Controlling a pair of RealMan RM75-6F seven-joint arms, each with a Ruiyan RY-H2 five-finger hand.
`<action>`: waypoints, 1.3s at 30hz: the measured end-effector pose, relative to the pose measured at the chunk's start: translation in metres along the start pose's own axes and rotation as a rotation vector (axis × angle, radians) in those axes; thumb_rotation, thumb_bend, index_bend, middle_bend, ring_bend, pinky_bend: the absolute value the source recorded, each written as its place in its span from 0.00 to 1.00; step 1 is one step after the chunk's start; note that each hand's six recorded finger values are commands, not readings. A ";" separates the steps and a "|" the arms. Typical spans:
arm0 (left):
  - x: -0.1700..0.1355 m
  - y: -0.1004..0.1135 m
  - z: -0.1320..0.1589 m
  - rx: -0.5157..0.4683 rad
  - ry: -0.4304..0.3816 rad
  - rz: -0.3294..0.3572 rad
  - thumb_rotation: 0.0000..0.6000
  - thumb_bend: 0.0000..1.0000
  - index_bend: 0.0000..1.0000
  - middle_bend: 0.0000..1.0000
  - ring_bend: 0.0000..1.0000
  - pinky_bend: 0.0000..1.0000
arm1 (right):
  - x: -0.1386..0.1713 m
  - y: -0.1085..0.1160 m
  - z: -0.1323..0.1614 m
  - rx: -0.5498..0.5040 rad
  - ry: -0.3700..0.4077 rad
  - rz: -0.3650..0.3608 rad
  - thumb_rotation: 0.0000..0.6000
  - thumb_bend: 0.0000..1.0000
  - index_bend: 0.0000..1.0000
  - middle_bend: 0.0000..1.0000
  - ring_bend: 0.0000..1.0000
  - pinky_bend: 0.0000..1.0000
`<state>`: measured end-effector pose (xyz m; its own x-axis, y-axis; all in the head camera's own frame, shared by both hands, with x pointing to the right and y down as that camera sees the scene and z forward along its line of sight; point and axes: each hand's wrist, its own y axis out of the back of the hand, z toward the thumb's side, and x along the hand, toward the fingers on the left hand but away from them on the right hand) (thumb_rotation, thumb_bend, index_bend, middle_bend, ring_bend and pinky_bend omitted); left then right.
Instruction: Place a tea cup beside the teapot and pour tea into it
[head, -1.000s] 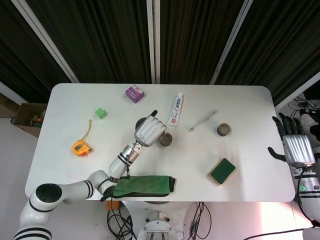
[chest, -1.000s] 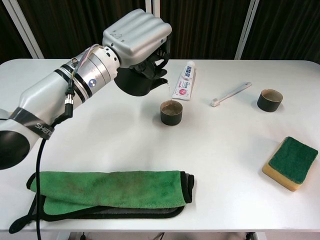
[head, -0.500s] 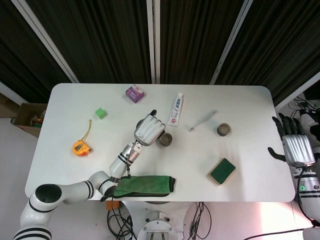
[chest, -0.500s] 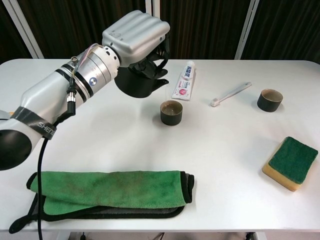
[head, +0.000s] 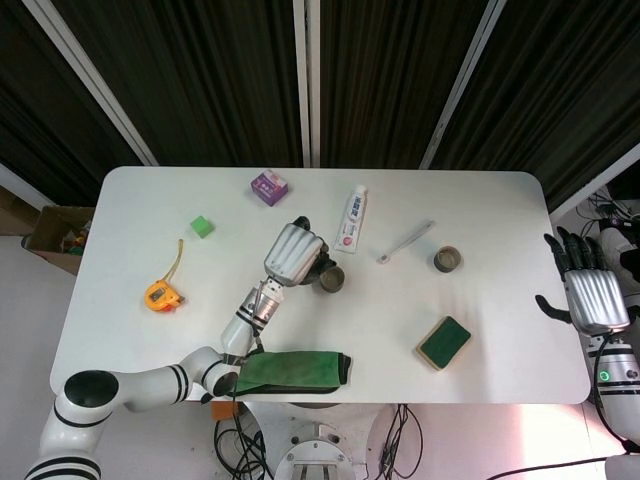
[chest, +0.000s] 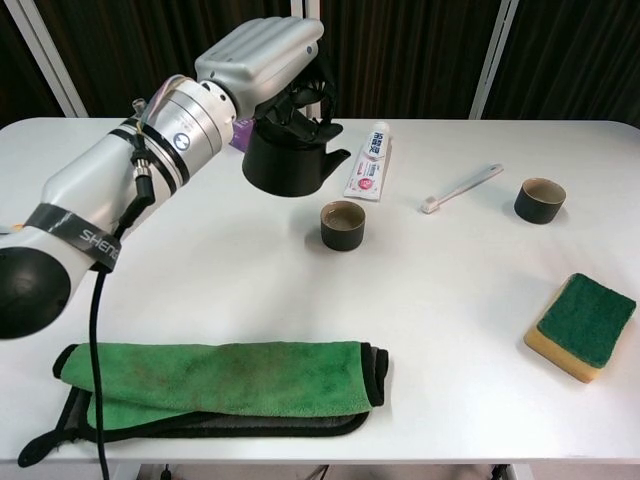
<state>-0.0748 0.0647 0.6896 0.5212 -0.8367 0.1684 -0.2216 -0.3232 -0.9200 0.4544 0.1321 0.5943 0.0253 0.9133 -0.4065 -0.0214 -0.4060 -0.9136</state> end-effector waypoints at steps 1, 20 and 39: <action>-0.001 0.001 -0.002 -0.023 0.011 0.001 1.00 0.29 1.00 1.00 1.00 0.42 | 0.000 0.000 0.000 0.000 0.000 0.001 1.00 0.19 0.00 0.00 0.00 0.00; -0.038 -0.011 -0.062 -0.231 0.168 -0.017 1.00 0.29 1.00 1.00 1.00 0.41 | -0.002 -0.004 0.013 0.021 0.021 0.016 1.00 0.19 0.00 0.00 0.00 0.00; -0.074 -0.027 -0.122 -0.249 0.233 -0.009 1.00 0.28 1.00 1.00 1.00 0.42 | -0.003 -0.005 0.020 0.039 0.026 0.029 1.00 0.19 0.00 0.00 0.00 0.00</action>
<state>-0.2080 0.0809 0.7454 0.3277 -0.9026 0.2791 -0.4270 -0.4050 -0.8085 0.4346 0.1321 0.6004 0.0500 0.8997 -0.4337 -0.0617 -0.4306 -0.9004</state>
